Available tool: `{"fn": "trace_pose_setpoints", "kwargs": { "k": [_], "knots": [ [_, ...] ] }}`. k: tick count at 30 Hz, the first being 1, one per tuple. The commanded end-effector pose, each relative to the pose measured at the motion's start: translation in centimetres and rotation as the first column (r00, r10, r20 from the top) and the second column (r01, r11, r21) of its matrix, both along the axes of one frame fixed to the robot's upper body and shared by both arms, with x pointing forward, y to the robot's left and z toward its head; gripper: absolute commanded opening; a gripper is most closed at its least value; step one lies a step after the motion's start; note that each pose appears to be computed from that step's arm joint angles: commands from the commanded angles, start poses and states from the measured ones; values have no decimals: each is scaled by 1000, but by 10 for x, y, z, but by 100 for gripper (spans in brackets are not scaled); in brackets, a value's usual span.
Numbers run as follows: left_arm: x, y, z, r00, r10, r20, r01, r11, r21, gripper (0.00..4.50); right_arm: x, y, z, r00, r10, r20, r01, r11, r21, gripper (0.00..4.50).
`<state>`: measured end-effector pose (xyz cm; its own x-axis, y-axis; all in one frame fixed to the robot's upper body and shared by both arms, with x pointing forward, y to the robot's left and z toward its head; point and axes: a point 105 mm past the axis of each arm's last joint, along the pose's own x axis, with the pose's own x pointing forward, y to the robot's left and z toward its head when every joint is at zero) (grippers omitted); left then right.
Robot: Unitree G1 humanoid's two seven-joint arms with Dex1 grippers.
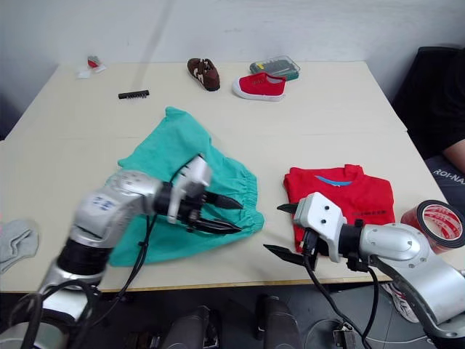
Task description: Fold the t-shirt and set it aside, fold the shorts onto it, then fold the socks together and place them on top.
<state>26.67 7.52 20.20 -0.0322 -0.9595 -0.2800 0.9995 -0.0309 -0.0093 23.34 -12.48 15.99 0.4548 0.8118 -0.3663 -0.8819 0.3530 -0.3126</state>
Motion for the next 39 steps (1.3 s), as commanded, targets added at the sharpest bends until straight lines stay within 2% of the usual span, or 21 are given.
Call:
{"fn": "trace_pose_setpoints", "kwargs": {
  "k": [1,2,4,6,9,14,17,20,21,25,28,31,36,38,39],
  "knots": [
    [-11,55,-6,998,35,44,-41,988,146,278,-3,9,-9,989,109,104,-96,988,-119,450],
    [-15,64,-12,998,38,52,-48,980,195,278,-3,8,-13,985,128,118,-110,983,-147,450],
    [-14,120,-41,980,115,164,-175,890,422,278,1,11,-24,970,189,153,-157,967,-199,450],
    [-24,154,-55,971,110,213,-212,810,547,278,6,16,-29,955,232,182,-192,958,-214,450],
    [-38,177,-63,957,134,257,-266,759,594,278,15,30,-33,928,288,237,-238,946,-219,450],
    [-56,194,-71,928,228,294,-362,734,574,278,33,48,-38,905,305,296,-259,948,-186,450],
    [-61,209,-82,913,213,348,-395,677,621,278,40,58,-39,904,305,300,-268,950,-158,450],
    [-58,222,-91,890,214,402,-440,632,638,282,42,60,-42,903,313,296,-278,948,-154,387],
    [-57,225,-92,884,211,417,-450,627,636,282,42,60,-42,903,315,294,-281,948,-152,354],
    [-52,234,-98,875,234,423,-469,626,623,196,45,59,-40,907,300,296,-268,953,-145,215],
    [-48,238,-100,870,235,434,-478,620,622,100,47,55,-38,913,280,298,-250,958,-138,106],
    [-43,235,-99,874,247,419,-472,641,606,5,49,49,-33,925,242,292,-218,969,-115,0],
    [-32,230,-91,881,254,398,-457,671,584,1,54,39,-23,945,181,273,-169,983,-68,0],
    [-29,220,-82,898,279,340,-430,715,551,1,52,34,-20,949,181,256,-170,983,-64,0],
    [-33,210,-76,922,282,266,-384,758,527,1,50,31,-16,956,181,231,-176,984,-43,0]
  ]
}}
